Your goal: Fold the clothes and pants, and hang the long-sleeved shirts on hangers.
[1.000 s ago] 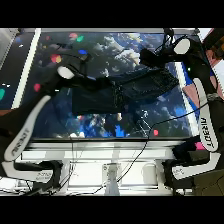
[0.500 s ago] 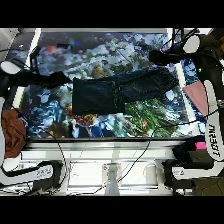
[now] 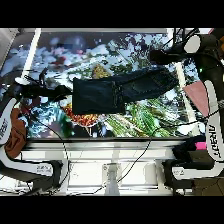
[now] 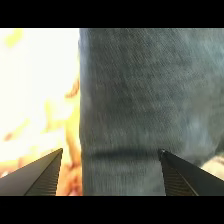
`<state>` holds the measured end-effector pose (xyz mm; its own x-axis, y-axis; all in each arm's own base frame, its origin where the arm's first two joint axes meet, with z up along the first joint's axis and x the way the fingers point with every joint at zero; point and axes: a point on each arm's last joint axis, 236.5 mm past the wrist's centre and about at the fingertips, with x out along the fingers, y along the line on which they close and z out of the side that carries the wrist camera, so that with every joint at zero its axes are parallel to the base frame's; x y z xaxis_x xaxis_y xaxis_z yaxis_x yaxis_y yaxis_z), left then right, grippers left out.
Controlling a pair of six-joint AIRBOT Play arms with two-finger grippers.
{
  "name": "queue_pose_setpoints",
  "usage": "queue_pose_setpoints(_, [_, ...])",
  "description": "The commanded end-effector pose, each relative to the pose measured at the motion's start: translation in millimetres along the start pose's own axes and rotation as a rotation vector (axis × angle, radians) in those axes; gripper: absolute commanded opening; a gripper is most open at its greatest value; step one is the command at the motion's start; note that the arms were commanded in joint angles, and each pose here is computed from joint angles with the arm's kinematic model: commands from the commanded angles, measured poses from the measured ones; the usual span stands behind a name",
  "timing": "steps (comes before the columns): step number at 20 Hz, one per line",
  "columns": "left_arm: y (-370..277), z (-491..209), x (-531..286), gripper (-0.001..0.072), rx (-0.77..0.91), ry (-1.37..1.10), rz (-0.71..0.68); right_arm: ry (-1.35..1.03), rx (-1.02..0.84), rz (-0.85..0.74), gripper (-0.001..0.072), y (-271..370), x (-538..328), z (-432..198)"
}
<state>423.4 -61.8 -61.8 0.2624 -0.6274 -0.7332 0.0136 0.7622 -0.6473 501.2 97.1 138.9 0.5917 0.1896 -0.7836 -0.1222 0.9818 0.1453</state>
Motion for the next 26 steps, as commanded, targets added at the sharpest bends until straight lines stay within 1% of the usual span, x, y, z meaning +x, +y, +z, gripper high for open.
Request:
queue_pose_setpoints(1, [3, 8, 29, 0.071, -0.016, -0.03, -0.078, -0.024, 0.004, 0.01, 0.0035, 2, 0, 6])
queue_pose_setpoints(3, [3, 7, 40, 0.071, -0.005, -0.029, -0.096, -0.041, 0.008, 0.018, 0.0035, 4, 0, 10])
queue_pose_setpoints(8, [0, 9, 61, 0.071, 0.058, -0.037, -0.059, -0.056, 0.023, 0.051, 0.0034, 12, -1, 13])
queue_pose_setpoints(9, [-4, 8, 65, 0.0705, 0.069, -0.035, -0.056, -0.056, 0.025, 0.056, 0.0034, 13, -1, 13])
queue_pose_setpoints(10, [-11, 6, 70, 0.0678, 0.08, -0.026, -0.062, -0.056, 0.025, 0.056, 0.0034, 13, -1, 13])
queue_pose_setpoints(11, [-18, 4, 73, 0.0538, 0.085, -0.021, -0.073, -0.056, 0.025, 0.056, 0.0035, 13, -1, 13])
queue_pose_setpoints(12, [-28, 2, 75, 0.0218, 0.082, -0.013, -0.102, -0.055, 0.025, 0.056, 0.0034, 13, -1, 13])
queue_pose_setpoints(13, [-41, 2, 74, 0.0053, 0.083, -0.014, -0.143, -0.054, 0.025, 0.056, 0.0034, 13, -1, 13])
queue_pose_setpoints(14, [-58, 5, 70, 0.0027, 0.09, -0.027, -0.202, -0.053, 0.025, 0.056, 0.0035, 13, 0, 12])
queue_pose_setpoints(17, [-119, 38, 33, 0.0026, 0.03, -0.154, -0.421, -0.011, 0.031, 0.051, 0.0034, 10, 15, -1])
queue_pose_setpoints(20, [-187, 71, -37, 0.0025, -0.014, -0.312, -0.647, 0.079, 0.07, 0.091, 0.0035, 17, 42, -28])
queue_pose_setpoints(23, [-227, 69, -87, 0.0024, -0.009, -0.36, -0.677, 0.127, 0.114, 0.178, 0.0035, 50, 66, -47])
queue_pose_setpoints(26, [-258, 62, -124, 0.0024, -0.041, -0.387, -0.692, 0.073, 0.084, 0.264, 0.0034, 111, 93, -46])
